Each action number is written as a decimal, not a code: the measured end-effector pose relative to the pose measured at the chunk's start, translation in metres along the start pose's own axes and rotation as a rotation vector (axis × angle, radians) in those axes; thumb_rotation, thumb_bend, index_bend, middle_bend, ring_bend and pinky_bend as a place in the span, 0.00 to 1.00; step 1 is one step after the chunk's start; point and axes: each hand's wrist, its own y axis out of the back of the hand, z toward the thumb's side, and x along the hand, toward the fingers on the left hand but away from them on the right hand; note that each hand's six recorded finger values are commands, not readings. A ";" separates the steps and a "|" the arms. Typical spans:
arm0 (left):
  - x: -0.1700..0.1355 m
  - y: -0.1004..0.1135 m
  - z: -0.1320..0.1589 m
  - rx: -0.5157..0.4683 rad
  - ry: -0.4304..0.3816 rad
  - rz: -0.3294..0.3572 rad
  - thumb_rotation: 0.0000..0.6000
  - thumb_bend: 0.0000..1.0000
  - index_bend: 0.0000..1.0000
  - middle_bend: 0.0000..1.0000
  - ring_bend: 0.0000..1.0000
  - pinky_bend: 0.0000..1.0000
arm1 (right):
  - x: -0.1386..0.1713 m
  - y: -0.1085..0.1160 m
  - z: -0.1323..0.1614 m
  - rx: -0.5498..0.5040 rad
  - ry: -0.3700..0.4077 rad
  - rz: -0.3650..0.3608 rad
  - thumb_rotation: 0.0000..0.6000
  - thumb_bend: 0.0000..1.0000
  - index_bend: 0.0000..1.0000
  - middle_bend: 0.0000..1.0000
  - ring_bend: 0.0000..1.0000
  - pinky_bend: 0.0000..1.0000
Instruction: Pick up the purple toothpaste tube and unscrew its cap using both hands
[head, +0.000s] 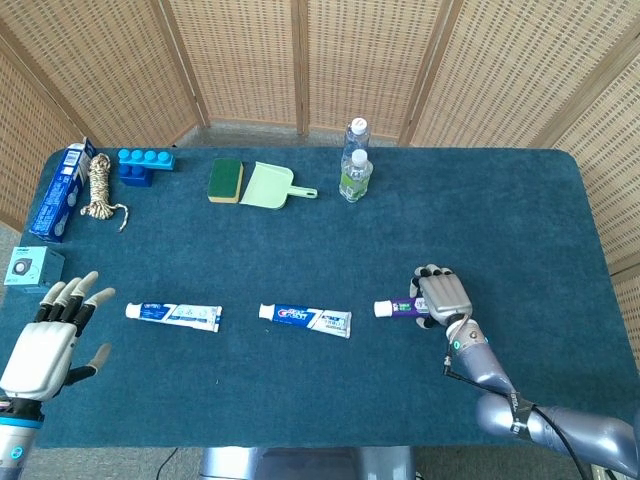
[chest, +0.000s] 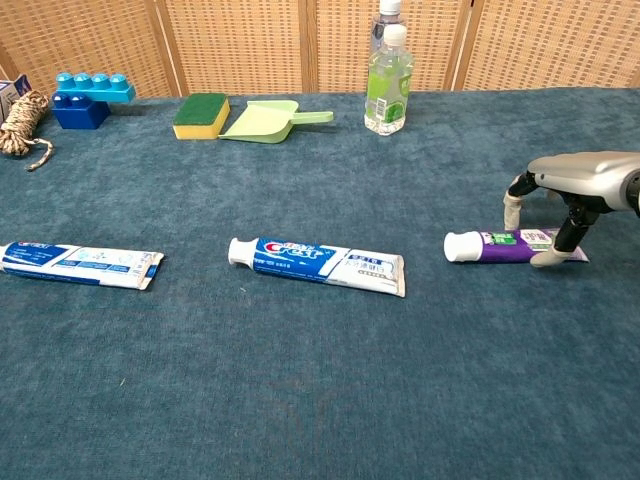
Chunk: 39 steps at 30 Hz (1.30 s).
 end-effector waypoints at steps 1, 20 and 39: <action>-0.001 0.001 0.000 0.000 0.001 0.003 1.00 0.32 0.15 0.02 0.00 0.00 | -0.001 0.000 0.001 -0.002 0.002 -0.002 1.00 0.23 0.46 0.22 0.14 0.19; -0.020 0.011 -0.008 -0.009 0.030 0.034 1.00 0.32 0.14 0.00 0.00 0.00 | -0.002 0.020 0.017 -0.093 0.062 -0.039 1.00 0.37 0.93 0.64 0.60 0.64; -0.020 0.013 -0.003 -0.010 0.012 0.040 1.00 0.32 0.14 0.01 0.00 0.00 | 0.020 0.028 0.004 -0.395 0.127 0.052 1.00 0.41 0.97 0.74 0.73 0.79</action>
